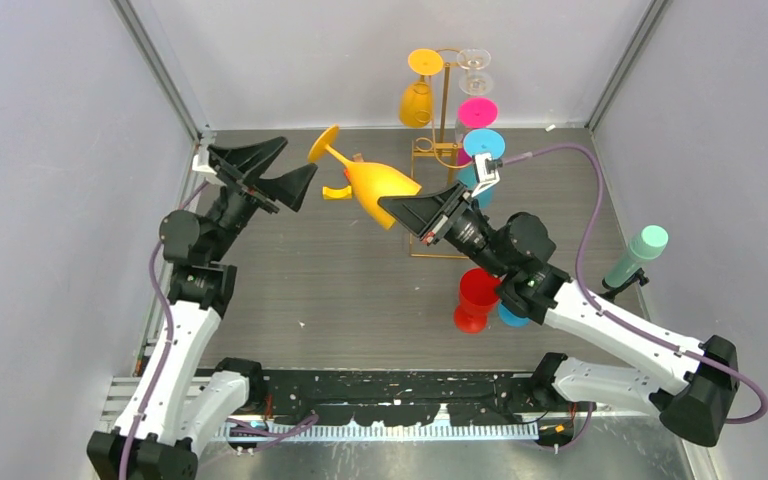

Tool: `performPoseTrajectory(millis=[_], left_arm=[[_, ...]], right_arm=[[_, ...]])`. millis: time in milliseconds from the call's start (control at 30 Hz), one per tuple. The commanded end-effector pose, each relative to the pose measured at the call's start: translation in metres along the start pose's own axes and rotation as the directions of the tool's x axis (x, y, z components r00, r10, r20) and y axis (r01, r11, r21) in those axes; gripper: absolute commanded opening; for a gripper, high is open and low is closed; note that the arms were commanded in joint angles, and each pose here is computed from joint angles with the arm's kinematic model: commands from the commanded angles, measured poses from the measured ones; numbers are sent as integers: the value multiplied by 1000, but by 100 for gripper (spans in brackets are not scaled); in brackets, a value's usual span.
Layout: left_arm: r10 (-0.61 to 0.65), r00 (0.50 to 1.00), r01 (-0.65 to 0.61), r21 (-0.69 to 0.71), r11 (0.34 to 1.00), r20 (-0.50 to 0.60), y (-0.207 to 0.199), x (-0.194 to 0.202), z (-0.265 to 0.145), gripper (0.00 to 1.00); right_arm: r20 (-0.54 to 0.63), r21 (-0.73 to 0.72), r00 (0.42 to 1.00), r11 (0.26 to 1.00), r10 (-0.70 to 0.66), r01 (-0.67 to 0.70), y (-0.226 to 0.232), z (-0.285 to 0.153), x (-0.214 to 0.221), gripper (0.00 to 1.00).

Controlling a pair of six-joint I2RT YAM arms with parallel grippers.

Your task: Take the wine glass off the wine glass rack

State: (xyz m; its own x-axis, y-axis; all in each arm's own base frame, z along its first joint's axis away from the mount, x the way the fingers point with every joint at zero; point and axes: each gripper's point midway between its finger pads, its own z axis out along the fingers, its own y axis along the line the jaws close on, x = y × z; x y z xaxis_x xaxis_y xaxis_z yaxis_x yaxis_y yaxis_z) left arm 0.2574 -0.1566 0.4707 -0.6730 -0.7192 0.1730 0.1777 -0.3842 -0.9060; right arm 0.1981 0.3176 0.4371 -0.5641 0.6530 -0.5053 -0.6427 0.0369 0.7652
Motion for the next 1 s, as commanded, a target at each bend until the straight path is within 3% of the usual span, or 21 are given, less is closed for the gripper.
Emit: performPoseTrajectory(millis=[0,100,133,200,267,333,467,633,767,967], left_arm=[[283,959,-282,47,958,-18,-26,25,-15,90],[446,895,-447,-36,894,-27,-5,25,-27,96],[514,857,-515,-105,851,-41,11,21,-34,97],[633,771,-623,-281,730,-63,40,4,-50,98],[704,701,-672,-437,598,-115,67,-15,-71,99],[763,618,-726,-509,462,-189,80,-26,-88,99],[806,532,-753,-581,309,-260,89,-41,-108,100],[819,460,-782,-593,192,-342,94,-49,-118,100],[805,437,-787,-604,127,-401,100,-55,-124,100],[820,404,-786,-613,84,-406,99,-60,-131,100]], right_arm=[[58,136,996,989,-65,57,-12,-5,-20,0],[-22,326,994,939,-109,110,-43,-17,-14,0],[-28,375,992,919,-122,123,-52,-19,-16,0],[-160,549,978,812,-131,198,-85,-42,-3,0],[-240,614,963,749,-120,247,-103,-56,7,0],[-305,636,948,722,-87,271,-113,-65,21,0],[-450,662,890,642,-71,386,-128,-86,44,0],[-631,621,769,530,-98,577,-135,-109,63,0],[-733,581,676,444,-81,683,-141,-130,68,0],[-822,506,569,426,-24,750,-145,-149,81,0]])
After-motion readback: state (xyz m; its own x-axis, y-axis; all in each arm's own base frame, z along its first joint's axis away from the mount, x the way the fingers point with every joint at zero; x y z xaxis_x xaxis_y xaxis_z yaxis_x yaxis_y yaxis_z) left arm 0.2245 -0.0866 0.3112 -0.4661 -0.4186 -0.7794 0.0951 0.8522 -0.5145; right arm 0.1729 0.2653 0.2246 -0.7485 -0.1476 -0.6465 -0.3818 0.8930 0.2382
